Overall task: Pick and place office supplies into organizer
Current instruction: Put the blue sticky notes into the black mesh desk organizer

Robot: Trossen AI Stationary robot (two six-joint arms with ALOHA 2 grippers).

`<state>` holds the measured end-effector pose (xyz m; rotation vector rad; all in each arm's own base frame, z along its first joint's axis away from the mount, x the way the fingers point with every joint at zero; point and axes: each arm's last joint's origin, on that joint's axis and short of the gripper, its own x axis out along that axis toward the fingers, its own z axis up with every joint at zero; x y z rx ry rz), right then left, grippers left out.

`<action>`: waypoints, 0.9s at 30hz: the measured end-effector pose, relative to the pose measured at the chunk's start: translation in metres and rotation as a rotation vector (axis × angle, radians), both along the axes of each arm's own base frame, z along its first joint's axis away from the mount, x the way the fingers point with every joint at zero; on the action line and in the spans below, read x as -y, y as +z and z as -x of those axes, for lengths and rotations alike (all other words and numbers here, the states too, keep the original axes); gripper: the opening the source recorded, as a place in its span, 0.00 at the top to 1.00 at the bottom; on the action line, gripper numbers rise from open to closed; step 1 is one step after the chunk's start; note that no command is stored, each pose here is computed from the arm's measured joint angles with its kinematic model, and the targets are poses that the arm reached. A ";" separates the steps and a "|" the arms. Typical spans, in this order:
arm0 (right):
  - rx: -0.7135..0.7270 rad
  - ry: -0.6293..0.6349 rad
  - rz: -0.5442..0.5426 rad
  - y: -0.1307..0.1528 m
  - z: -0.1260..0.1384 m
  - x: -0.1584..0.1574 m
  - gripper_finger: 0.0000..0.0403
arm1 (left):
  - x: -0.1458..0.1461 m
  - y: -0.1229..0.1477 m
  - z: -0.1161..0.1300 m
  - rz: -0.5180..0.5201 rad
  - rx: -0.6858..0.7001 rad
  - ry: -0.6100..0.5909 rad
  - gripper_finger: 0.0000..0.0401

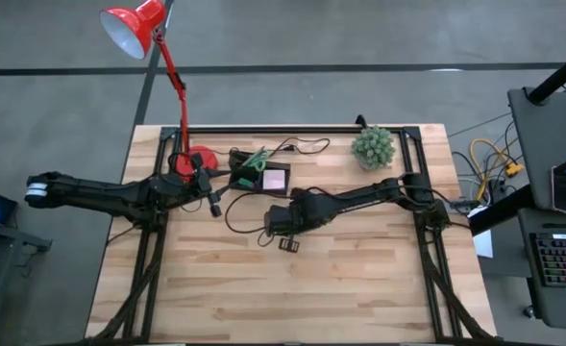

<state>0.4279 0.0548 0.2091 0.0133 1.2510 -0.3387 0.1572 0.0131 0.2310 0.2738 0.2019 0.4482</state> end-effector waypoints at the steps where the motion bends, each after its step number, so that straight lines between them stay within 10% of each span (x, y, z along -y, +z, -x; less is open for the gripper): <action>1: 0.009 0.010 0.013 0.003 -0.002 0.002 0.95 | 0.000 0.000 0.000 0.000 0.000 0.000 0.65; 27: 0.096 0.110 0.250 -0.006 -0.038 0.115 0.95 | 0.000 -0.001 0.002 -0.001 -0.004 0.003 0.65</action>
